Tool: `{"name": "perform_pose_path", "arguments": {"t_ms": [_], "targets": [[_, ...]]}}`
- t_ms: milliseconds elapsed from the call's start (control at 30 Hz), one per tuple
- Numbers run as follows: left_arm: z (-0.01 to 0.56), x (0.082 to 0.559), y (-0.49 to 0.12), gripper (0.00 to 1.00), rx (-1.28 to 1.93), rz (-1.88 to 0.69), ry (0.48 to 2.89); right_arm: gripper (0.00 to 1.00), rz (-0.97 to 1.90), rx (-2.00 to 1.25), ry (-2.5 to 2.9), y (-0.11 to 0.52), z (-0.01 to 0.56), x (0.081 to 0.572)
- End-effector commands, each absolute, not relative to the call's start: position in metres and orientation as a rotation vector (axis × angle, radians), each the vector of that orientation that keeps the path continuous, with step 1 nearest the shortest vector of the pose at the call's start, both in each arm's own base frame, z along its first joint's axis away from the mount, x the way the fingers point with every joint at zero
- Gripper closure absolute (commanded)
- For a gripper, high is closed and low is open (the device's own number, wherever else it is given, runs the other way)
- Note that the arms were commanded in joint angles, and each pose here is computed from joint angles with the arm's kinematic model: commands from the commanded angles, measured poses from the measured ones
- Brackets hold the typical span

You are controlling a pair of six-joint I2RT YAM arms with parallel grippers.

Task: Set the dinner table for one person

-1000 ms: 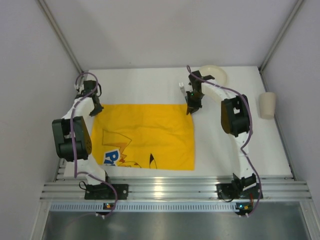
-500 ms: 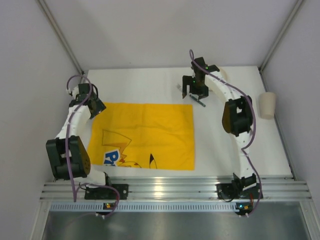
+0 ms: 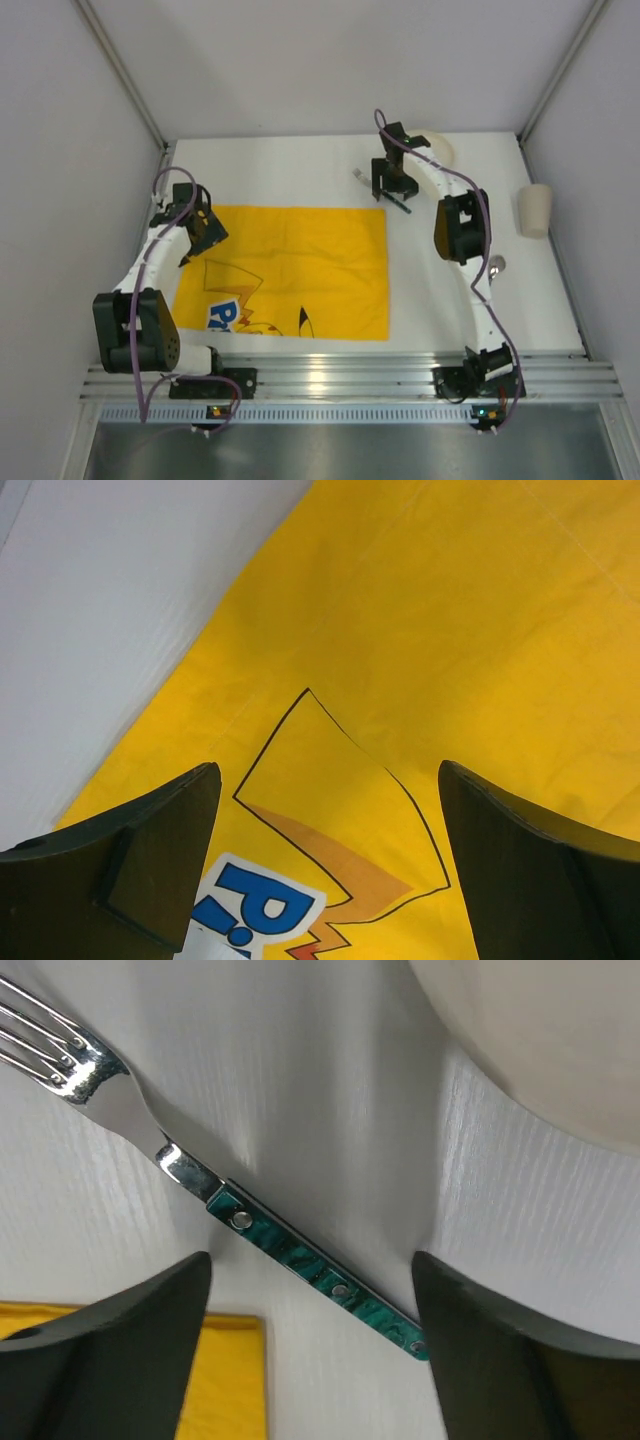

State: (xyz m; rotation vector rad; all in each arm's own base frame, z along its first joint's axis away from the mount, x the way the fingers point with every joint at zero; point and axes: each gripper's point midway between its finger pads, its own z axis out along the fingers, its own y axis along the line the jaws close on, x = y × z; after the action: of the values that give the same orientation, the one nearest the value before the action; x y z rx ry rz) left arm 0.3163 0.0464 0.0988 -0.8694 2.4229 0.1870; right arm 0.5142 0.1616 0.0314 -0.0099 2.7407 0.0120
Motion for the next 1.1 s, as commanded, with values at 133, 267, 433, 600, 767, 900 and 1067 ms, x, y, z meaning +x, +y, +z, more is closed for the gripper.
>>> {"name": "perform_pose_path", "arguments": {"t_ms": [133,267,433,600,767,900,1067], "targets": [[0.111,0.304,0.042,0.05,-0.861,0.151,2.384,0.72,-0.126,-0.016,2.799,0.147,0.006,0.501],[0.111,0.304,0.034,0.06,-0.854,0.107,2.386,0.98,-0.185,-0.005,2.814,0.139,0.003,0.489],[0.124,0.330,-0.002,0.06,-0.732,-0.122,2.351,1.00,-0.111,0.032,2.697,0.145,0.058,0.508],[0.159,0.370,-0.089,0.06,-0.462,-0.441,2.306,1.00,0.095,0.049,2.599,0.169,0.128,0.499],[0.205,0.396,-0.172,0.06,-0.214,-0.817,2.233,1.00,0.515,-0.026,2.559,0.210,0.181,0.445],[0.249,0.408,-0.211,0.09,-0.183,-1.132,2.095,1.00,0.912,-0.113,2.437,0.245,0.224,0.403],[0.279,0.410,-0.260,0.15,-0.085,-1.313,2.017,1.00,1.214,-0.158,2.363,0.265,0.246,0.353]]}}
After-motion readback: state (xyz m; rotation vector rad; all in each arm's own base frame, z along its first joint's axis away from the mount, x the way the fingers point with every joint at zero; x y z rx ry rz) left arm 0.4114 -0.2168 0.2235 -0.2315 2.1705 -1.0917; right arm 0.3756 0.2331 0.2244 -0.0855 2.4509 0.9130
